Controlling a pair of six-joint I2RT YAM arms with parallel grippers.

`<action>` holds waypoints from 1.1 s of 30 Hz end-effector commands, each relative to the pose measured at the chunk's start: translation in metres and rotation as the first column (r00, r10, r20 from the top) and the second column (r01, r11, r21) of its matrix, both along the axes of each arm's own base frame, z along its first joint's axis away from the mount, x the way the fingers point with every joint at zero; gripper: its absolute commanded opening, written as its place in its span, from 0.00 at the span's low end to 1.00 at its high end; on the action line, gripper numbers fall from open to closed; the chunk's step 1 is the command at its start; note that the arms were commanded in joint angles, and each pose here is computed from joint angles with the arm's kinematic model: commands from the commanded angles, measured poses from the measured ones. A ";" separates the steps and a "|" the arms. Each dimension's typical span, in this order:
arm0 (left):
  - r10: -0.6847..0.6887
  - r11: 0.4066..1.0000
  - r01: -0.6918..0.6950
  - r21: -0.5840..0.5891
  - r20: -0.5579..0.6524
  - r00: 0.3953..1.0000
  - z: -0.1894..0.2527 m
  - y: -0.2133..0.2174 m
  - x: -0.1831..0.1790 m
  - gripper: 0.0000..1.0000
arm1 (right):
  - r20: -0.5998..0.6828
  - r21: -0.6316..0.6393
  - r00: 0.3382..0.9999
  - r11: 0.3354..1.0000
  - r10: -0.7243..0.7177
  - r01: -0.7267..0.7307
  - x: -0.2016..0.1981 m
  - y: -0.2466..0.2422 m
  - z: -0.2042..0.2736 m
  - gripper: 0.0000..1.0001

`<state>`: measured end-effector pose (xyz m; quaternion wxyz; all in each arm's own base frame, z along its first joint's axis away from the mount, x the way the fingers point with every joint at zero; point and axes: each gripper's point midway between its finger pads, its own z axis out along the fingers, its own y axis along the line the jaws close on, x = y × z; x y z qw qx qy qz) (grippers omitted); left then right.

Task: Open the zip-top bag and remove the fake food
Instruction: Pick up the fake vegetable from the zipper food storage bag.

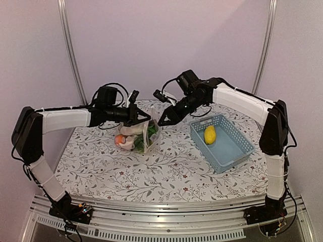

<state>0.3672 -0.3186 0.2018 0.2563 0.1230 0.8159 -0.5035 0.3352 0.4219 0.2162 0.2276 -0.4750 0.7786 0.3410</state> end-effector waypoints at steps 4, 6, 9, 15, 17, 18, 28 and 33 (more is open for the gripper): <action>-0.012 0.997 0.017 -0.081 0.060 0.998 0.026 -0.001 -0.002 0.00 | -0.176 0.048 0.983 0.997 -0.059 0.068 -0.001 0.044 -0.023 0.28; -0.014 0.993 0.022 -0.115 0.070 0.997 0.031 -0.003 -0.004 0.00 | -0.215 0.024 0.971 0.994 -0.100 0.107 0.006 0.048 -0.039 0.28; 0.006 0.989 0.003 -0.147 0.064 0.998 0.033 -0.002 -0.005 0.00 | -0.243 -0.026 0.955 0.985 -0.171 0.170 0.017 0.050 -0.063 0.28; 0.046 0.970 -0.041 -0.238 0.014 0.999 0.031 -0.002 -0.004 0.00 | -0.217 -0.111 0.915 0.940 -0.340 0.323 0.040 0.040 -0.086 0.32; 0.047 0.965 -0.044 -0.259 0.004 0.999 0.029 -0.004 -0.005 0.00 | -0.258 -0.089 0.901 0.937 -0.350 0.338 0.039 0.047 -0.084 0.35; 0.040 0.963 -0.041 -0.266 -0.008 0.999 0.027 -0.007 -0.006 0.00 | -0.276 -0.092 0.887 0.929 -0.369 0.358 0.040 0.048 -0.086 0.39; -0.051 0.952 0.043 -0.303 -0.018 0.999 0.019 -0.033 -0.022 0.00 | -0.432 -0.112 0.789 0.894 -0.438 0.435 0.049 0.060 -0.112 0.68; -0.083 0.952 0.069 -0.297 -0.035 0.996 0.010 -0.044 -0.026 0.00 | -0.505 -0.084 0.750 0.889 -0.427 0.449 0.057 0.070 -0.119 0.71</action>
